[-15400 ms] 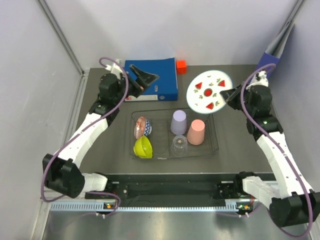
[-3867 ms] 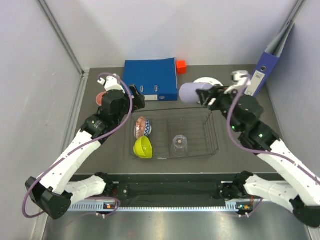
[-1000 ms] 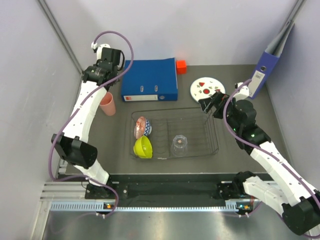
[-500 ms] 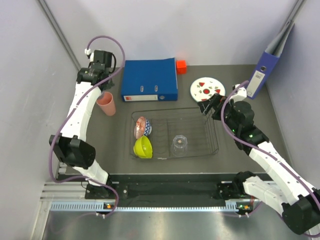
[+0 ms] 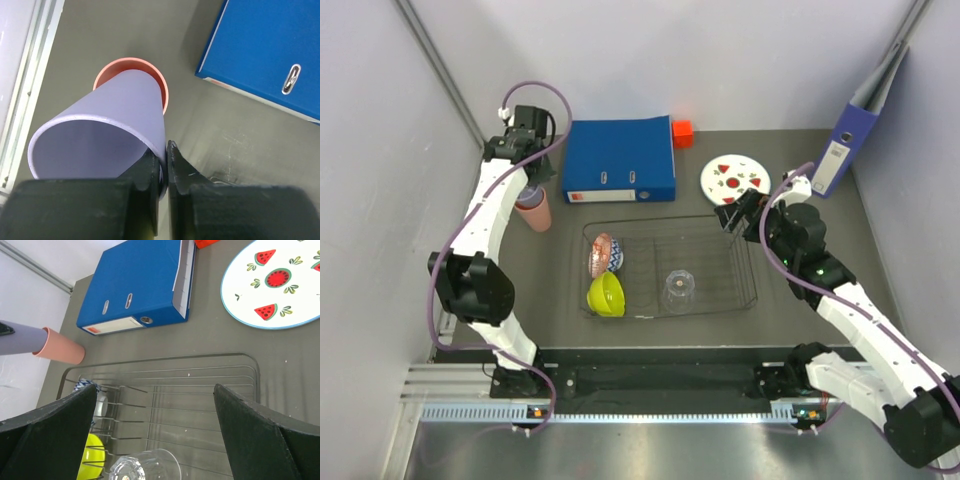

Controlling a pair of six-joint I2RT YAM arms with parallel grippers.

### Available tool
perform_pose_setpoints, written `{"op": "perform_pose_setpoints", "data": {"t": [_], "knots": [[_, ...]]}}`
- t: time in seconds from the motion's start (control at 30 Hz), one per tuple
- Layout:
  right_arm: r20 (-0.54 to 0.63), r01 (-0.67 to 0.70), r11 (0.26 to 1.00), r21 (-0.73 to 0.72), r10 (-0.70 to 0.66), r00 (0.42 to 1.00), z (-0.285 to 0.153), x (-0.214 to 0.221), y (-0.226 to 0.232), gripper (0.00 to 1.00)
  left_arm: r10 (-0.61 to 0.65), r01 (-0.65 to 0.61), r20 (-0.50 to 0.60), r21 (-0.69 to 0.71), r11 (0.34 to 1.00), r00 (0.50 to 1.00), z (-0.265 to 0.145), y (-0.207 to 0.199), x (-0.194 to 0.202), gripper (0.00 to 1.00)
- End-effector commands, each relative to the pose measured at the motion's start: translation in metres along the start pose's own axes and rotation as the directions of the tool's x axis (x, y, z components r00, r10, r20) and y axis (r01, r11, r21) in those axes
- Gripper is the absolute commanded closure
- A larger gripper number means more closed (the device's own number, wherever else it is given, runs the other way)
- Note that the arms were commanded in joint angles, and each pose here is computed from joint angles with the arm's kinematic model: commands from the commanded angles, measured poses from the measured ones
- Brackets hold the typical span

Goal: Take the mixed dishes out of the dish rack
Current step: Place the cup at the center of the board, then pick up the cup from the dish rack.

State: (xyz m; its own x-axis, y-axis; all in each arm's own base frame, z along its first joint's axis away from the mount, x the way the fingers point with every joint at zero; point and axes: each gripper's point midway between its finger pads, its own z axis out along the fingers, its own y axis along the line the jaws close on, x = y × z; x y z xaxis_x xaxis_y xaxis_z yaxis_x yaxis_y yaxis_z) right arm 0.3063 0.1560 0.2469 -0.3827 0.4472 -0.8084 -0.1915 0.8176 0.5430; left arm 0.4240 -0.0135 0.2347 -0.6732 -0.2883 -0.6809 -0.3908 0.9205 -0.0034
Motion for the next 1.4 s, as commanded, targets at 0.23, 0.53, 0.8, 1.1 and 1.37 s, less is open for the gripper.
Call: {"op": "perform_pose_setpoints", "data": {"t": [0.23, 0.53, 0.8, 1.1, 1.37], "knots": [[0.001, 0.021, 1.000, -0.007, -0.021, 1.000, 0.006, -0.002, 0.004, 0.00, -0.082, 0.076, 0.147, 0.045, 0.996, 0.986, -0.030, -0.001, -0.050, 0.31], [0.007, 0.056, 0.998, -0.017, -0.056, 0.998, 0.002, -0.003, 0.010, 0.00, -0.271, 0.149, 0.406, 0.309, 0.940, 0.873, -0.129, -0.012, -0.091, 0.01], [-0.067, 0.241, 0.970, 0.010, -0.240, 0.968, -0.003, 0.025, 0.031, 0.00, -0.085, -0.056, 0.306, 0.425, 0.903, 0.948, -0.146, -0.113, 0.017, 0.01], [-0.245, 0.429, 0.895, -0.122, -0.446, 0.861, -0.038, 0.102, 0.054, 0.00, -0.235, 0.077, 0.162, 0.646, 0.760, 0.958, -0.139, -0.130, 0.093, 0.01], [-0.329, 0.476, 0.863, -0.170, -0.505, 0.798, -0.043, 0.146, 0.061, 0.00, -0.183, 0.040, 0.159, 0.640, 0.767, 0.970, -0.139, -0.125, 0.105, 0.01]]}}
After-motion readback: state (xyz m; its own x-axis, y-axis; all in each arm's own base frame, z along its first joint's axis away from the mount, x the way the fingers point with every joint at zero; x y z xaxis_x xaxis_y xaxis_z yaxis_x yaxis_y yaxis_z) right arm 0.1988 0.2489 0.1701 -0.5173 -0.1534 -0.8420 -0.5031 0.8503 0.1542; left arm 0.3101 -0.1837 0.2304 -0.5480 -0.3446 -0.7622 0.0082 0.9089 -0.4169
